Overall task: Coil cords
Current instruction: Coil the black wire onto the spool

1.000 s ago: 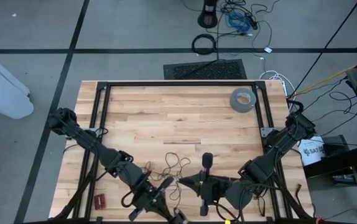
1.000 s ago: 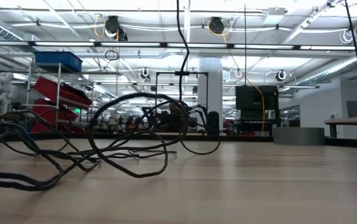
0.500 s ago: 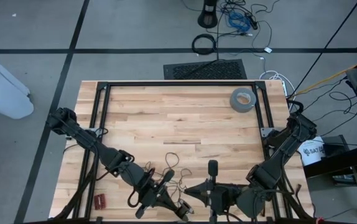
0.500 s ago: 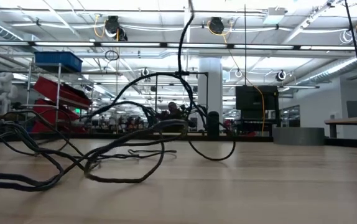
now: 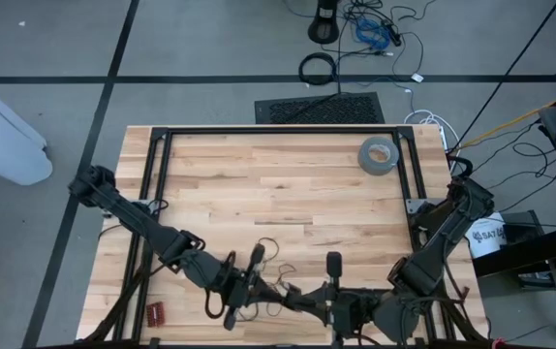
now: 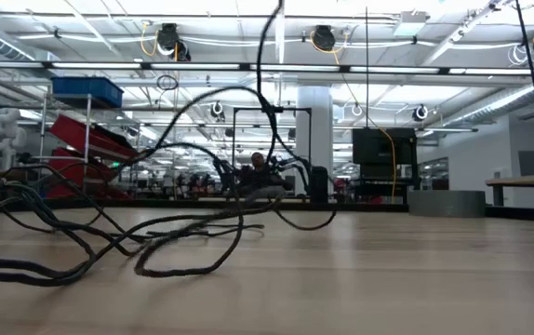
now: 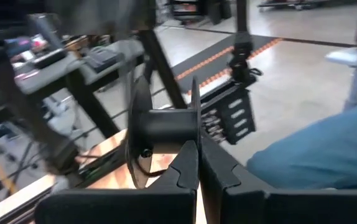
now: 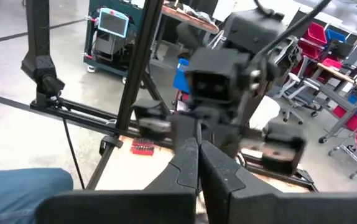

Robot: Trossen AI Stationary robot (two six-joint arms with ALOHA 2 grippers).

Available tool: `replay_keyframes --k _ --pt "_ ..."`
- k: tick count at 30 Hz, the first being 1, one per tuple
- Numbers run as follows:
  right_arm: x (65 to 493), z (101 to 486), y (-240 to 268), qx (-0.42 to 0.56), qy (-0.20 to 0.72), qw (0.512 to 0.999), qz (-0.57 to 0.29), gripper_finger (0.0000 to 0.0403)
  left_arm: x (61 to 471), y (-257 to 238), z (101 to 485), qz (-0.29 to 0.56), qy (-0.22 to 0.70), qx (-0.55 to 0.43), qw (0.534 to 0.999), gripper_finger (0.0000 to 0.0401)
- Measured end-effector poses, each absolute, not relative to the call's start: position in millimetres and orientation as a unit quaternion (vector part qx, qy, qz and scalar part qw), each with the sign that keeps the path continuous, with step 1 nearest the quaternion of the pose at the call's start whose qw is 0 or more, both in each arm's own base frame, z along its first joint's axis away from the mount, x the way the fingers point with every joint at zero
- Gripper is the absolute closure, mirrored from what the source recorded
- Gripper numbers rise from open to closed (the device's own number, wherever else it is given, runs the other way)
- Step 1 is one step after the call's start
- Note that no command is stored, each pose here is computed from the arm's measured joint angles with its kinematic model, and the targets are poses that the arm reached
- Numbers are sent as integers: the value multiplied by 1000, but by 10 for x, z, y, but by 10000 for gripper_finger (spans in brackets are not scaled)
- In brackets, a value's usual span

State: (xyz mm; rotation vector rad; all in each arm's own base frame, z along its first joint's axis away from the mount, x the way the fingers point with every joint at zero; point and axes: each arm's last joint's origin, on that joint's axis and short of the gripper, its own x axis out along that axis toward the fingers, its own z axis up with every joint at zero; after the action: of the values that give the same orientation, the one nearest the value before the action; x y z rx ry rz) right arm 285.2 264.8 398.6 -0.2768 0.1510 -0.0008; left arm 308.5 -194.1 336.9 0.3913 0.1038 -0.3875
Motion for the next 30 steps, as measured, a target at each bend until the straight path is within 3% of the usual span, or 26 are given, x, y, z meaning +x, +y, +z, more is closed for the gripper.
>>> replay_keyframes --k 30 --pt "2727 3989 2737 -158 85 984 -13 403 2450 -2113 3710 -123 48 218 967 400"
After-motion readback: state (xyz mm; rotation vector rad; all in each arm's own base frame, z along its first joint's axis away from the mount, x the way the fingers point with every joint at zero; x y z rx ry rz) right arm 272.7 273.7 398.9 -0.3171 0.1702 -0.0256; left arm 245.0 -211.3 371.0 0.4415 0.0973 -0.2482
